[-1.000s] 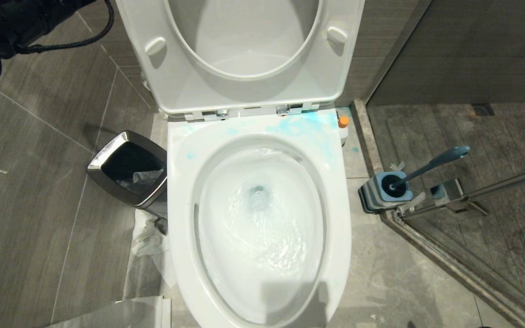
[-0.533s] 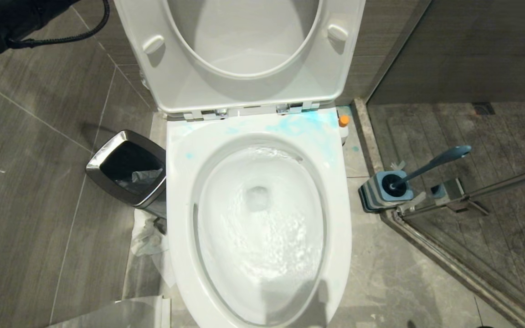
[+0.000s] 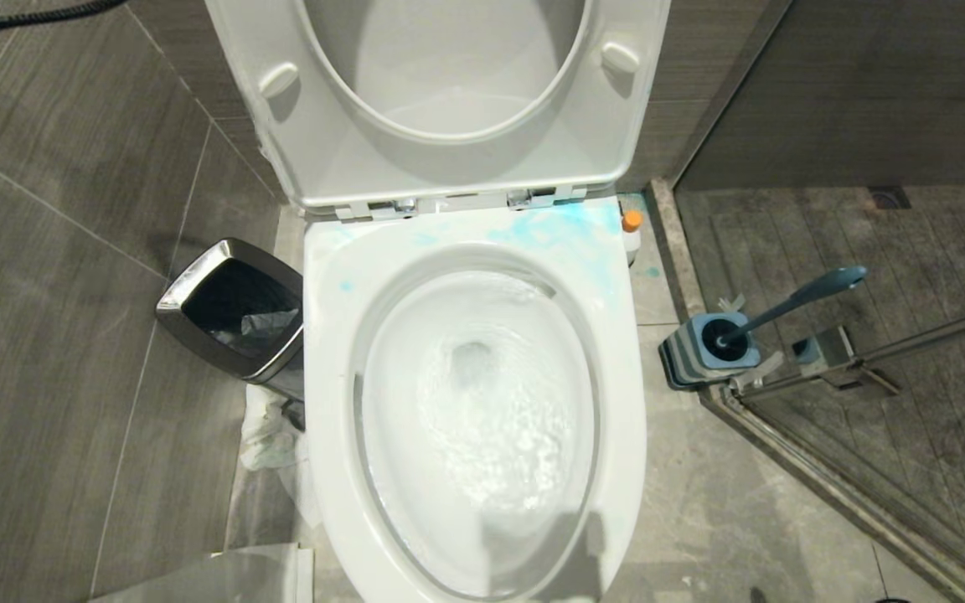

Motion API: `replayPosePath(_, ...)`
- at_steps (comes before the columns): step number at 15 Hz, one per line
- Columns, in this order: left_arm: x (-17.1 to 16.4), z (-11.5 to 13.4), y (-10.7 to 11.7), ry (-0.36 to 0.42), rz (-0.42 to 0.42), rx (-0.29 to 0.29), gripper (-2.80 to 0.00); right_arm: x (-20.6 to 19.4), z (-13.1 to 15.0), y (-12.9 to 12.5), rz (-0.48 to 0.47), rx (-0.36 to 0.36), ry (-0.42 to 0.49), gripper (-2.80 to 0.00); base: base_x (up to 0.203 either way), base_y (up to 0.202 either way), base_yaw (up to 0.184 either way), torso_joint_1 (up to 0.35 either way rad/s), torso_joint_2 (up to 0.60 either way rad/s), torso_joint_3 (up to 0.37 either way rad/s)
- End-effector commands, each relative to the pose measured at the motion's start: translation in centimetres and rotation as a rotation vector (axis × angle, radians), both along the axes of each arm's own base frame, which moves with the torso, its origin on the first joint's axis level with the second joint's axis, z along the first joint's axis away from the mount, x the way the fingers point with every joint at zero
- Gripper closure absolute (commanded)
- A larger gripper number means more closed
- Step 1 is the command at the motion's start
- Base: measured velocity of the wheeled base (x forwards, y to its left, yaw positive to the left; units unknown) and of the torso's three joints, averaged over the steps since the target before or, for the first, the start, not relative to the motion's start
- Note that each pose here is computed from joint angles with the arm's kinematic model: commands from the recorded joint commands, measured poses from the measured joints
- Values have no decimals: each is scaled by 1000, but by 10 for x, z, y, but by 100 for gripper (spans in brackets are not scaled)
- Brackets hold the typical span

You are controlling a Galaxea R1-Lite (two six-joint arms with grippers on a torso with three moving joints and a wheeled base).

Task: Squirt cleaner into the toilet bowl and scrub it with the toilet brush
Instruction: Flush the toilet, then close the toilet lid

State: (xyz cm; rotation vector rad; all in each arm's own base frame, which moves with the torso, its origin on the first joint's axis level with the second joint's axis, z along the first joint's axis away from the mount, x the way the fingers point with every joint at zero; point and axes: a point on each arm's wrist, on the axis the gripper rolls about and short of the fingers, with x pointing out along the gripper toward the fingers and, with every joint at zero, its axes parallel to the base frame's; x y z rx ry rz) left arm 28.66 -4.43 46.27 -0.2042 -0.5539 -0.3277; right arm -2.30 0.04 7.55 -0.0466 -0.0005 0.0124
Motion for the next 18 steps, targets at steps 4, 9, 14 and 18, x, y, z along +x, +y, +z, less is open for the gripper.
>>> replayPosePath(4, -59, 23, 17, 17, 28, 8, 0, 0, 0, 0, 1, -1, 2, 0, 0, 0, 0, 0, 0, 0)
replayPosePath(9, -84, 24, 33, 115, 39, 32, 0, 0, 0, 0, 1, -1, 2, 0, 0, 0, 0, 0, 0, 0)
replayPosePath(14, -71, 28, 30, 84, -167, -125, 0, 0, 0, 0, 1, -1, 2, 0, 0, 0, 0, 0, 0, 0)
replayPosePath(18, -43, 22, 26, 22, -244, -78, 0, 0, 0, 0, 1, -1, 2, 0, 0, 0, 0, 0, 0, 0)
